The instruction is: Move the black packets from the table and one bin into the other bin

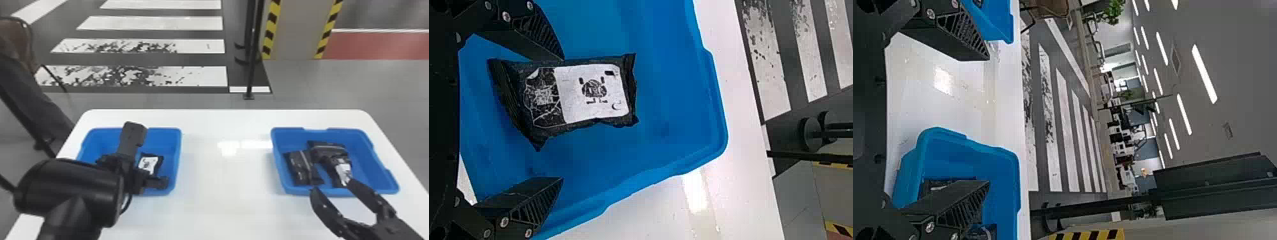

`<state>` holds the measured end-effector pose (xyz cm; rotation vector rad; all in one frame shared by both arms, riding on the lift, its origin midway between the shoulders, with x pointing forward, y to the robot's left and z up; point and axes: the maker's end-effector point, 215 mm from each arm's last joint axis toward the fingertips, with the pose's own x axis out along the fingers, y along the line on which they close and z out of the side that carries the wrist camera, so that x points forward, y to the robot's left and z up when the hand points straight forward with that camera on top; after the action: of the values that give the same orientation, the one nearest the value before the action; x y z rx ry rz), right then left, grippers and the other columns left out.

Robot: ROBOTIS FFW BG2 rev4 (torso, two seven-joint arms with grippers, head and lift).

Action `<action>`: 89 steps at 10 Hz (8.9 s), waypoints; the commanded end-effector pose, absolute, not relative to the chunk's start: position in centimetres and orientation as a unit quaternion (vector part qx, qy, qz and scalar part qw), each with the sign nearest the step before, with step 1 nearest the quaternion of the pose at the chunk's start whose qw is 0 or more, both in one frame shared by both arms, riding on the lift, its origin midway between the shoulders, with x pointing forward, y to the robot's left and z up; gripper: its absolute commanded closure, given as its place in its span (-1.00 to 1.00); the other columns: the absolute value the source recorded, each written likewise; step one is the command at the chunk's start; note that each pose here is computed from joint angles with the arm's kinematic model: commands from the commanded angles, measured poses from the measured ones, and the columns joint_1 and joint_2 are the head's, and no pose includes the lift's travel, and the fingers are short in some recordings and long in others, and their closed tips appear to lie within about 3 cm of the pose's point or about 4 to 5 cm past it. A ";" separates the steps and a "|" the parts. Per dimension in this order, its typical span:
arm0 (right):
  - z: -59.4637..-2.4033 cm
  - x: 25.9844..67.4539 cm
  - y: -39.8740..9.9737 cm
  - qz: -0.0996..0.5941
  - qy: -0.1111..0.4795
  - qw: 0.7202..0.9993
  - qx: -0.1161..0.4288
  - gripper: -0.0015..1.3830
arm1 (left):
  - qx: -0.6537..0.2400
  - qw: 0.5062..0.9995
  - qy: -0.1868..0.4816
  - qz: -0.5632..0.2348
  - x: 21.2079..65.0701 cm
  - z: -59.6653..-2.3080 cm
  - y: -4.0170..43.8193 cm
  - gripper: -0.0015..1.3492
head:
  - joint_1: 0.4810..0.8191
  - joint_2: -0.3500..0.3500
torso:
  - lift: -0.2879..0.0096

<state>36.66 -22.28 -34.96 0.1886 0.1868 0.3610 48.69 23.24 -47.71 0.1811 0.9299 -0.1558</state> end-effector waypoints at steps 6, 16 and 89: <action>-35.0 36.9 -22.1 0.181 0.089 0.974 0.098 -0.79 | 0.071 0.882 0.459 -0.077 49.5 -49.6 23.7 -0.73 | 0.27 0.05 | 0.20; -34.5 37.3 -21.2 0.194 0.078 0.972 0.106 -0.79 | 0.086 0.908 0.404 -0.067 51.4 -47.9 25.0 0.79 | 0.27 0.08 | 0.20; -29.7 38.5 -25.2 0.106 -0.001 0.991 0.078 -0.73 | -0.013 0.999 -0.049 0.000 38.7 -28.3 22.6 -0.77 | 0.27 -0.11 | 0.20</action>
<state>38.51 -25.23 -29.69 0.1552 -0.0014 0.2127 38.69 22.69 -28.36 -0.0234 -0.0967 0.0033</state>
